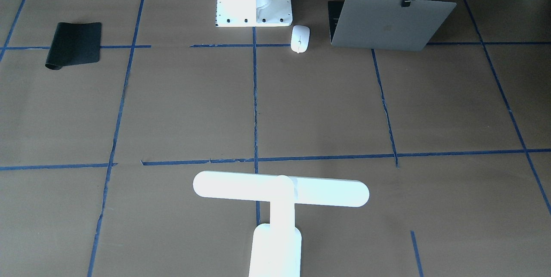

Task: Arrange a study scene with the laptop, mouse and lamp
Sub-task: 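Lower the left gripper and grasp the silver laptop's edge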

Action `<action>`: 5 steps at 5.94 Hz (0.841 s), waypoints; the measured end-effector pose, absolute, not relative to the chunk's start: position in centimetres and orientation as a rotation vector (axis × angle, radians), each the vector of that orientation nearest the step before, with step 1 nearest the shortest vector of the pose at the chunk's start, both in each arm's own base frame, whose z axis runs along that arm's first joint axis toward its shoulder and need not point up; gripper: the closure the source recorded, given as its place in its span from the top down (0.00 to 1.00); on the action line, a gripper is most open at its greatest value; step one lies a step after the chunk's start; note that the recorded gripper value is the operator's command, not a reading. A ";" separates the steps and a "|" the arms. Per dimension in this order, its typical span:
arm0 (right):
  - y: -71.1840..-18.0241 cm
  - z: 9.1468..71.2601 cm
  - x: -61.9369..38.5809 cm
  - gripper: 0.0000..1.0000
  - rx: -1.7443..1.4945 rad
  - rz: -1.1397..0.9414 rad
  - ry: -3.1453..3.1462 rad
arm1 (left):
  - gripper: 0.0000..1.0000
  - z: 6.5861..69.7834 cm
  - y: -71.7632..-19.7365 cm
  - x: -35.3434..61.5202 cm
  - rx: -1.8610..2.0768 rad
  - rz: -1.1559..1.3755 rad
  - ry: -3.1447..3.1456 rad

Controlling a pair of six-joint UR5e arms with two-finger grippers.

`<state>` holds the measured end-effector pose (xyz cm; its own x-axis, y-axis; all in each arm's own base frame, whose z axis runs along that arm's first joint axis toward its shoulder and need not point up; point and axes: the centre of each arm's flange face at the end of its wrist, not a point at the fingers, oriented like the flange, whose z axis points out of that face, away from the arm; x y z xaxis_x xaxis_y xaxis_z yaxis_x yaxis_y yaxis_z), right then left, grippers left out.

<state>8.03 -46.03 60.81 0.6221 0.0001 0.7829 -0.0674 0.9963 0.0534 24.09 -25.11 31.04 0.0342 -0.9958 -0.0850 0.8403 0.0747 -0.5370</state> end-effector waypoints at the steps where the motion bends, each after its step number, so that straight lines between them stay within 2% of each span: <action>1: -46.0 60.9 8.0 1.00 0.079 0.040 -0.899 | 0.00 31.0 -26.1 22.5 -0.366 -1.499 0.493; 3: -46.0 61.0 8.0 1.00 0.077 0.041 -0.900 | 0.00 29.4 -29.6 19.9 -0.291 -1.474 0.544; 5: -46.1 61.0 8.1 1.00 0.076 0.042 -0.900 | 0.00 27.7 -37.0 21.2 -0.218 -1.464 0.585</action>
<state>8.05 -46.05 61.01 0.6212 0.0044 0.7836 -0.0680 0.9965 0.0484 21.17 -37.03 27.66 -0.0016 -0.9711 -0.2387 0.8682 0.1171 -0.4822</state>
